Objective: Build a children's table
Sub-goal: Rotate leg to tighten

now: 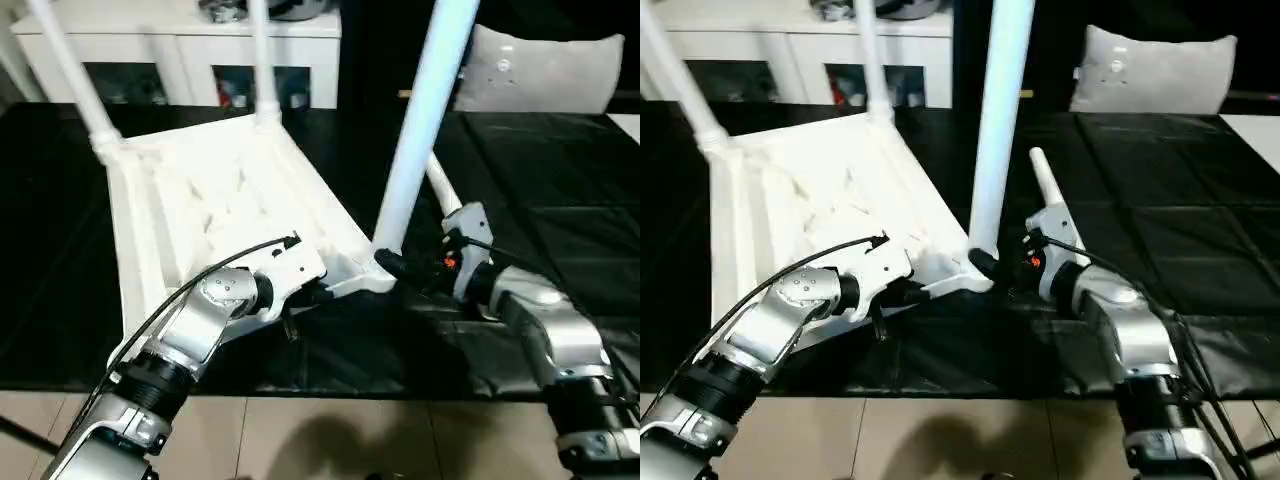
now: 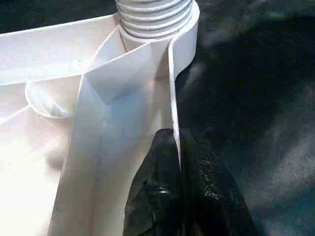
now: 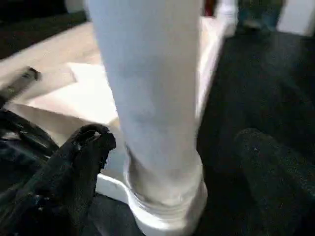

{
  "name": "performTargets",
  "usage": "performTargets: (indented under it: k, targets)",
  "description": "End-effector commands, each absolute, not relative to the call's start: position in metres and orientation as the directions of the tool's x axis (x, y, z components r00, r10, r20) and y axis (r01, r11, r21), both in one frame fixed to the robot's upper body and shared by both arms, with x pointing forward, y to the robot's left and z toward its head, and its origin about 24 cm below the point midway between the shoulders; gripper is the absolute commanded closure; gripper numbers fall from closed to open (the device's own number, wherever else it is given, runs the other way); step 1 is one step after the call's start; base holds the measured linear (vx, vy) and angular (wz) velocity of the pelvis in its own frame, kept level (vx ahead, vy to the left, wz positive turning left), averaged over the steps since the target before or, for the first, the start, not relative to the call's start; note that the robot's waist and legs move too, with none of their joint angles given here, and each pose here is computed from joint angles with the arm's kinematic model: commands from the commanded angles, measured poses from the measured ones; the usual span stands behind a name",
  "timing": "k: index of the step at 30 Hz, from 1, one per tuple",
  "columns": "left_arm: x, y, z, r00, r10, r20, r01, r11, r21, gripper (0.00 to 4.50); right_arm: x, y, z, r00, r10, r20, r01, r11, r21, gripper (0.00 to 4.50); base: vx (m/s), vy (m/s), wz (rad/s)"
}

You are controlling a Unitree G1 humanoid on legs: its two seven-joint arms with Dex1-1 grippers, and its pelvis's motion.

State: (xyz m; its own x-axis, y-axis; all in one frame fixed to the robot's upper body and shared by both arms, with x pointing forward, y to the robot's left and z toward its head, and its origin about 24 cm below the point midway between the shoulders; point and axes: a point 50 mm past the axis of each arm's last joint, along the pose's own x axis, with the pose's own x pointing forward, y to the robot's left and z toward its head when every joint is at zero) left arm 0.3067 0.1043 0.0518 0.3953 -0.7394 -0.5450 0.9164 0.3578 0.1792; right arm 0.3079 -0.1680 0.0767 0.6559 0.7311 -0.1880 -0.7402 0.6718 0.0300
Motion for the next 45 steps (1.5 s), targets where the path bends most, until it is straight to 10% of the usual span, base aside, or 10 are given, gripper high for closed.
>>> performTargets:
  k: [1,21,45]
  targets:
    - [0.3,0.104,0.045,0.349,-0.734,-0.583,0.935,0.313,0.165,4.5,0.303,-0.163,0.079,0.607,0.773,-0.181,-0.783,0.621,0.024,0.08,0.0,0.0,0.0]
    - [0.289,0.116,0.047,0.086,-0.741,-0.666,0.99,-0.012,0.142,4.5,0.295,-0.167,0.065,0.409,0.842,-0.35,-0.907,0.418,-0.055,0.08,0.0,0.0,0.0]
    - [0.286,0.117,0.046,0.028,-0.741,-0.671,0.993,-0.059,0.106,4.5,0.292,-0.162,0.045,0.322,0.877,-0.357,-0.921,0.378,0.098,1.82,0.0,0.0,0.0]
